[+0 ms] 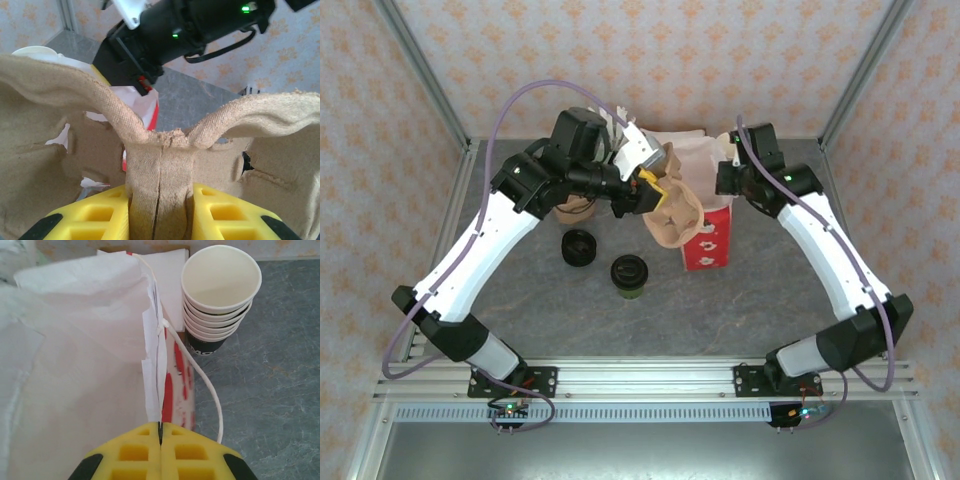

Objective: Pack the takeout coffee

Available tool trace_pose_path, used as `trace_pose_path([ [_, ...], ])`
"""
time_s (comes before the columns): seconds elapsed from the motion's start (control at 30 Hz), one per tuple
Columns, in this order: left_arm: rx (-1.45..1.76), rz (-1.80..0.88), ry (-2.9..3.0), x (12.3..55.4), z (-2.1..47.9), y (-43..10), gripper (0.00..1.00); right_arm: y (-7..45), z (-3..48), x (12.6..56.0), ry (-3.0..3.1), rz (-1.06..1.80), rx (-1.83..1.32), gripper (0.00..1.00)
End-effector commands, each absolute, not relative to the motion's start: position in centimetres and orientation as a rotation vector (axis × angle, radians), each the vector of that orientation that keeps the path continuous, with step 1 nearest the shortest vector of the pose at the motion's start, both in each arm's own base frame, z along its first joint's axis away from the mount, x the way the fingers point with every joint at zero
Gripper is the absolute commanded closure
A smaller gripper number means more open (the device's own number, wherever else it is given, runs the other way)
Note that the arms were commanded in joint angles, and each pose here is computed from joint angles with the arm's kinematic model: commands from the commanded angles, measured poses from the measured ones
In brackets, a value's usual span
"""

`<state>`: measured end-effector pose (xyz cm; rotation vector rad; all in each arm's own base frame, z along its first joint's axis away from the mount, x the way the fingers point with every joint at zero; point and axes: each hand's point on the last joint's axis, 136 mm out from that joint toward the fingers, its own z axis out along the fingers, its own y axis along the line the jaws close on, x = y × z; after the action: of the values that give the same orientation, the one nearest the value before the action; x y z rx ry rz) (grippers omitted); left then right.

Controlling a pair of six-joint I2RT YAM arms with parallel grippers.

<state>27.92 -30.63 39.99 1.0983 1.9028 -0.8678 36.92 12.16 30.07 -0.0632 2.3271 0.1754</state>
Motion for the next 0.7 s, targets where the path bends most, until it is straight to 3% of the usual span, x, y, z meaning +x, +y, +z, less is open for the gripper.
trace_pose_path([
  [0.0,1.083,-0.938,1.913,27.3,41.0,-31.1,0.72,12.8,31.2,34.3,2.304,0.203,-0.185,1.00],
  [0.33,1.169,-1.043,2.006,25.4,38.1,-33.0,0.71,14.3,31.7,29.0,2.252,0.284,-0.329,1.00],
  [0.67,1.231,-1.099,2.172,25.1,33.0,-33.6,0.71,15.0,30.6,26.7,2.243,0.351,-0.404,1.00],
])
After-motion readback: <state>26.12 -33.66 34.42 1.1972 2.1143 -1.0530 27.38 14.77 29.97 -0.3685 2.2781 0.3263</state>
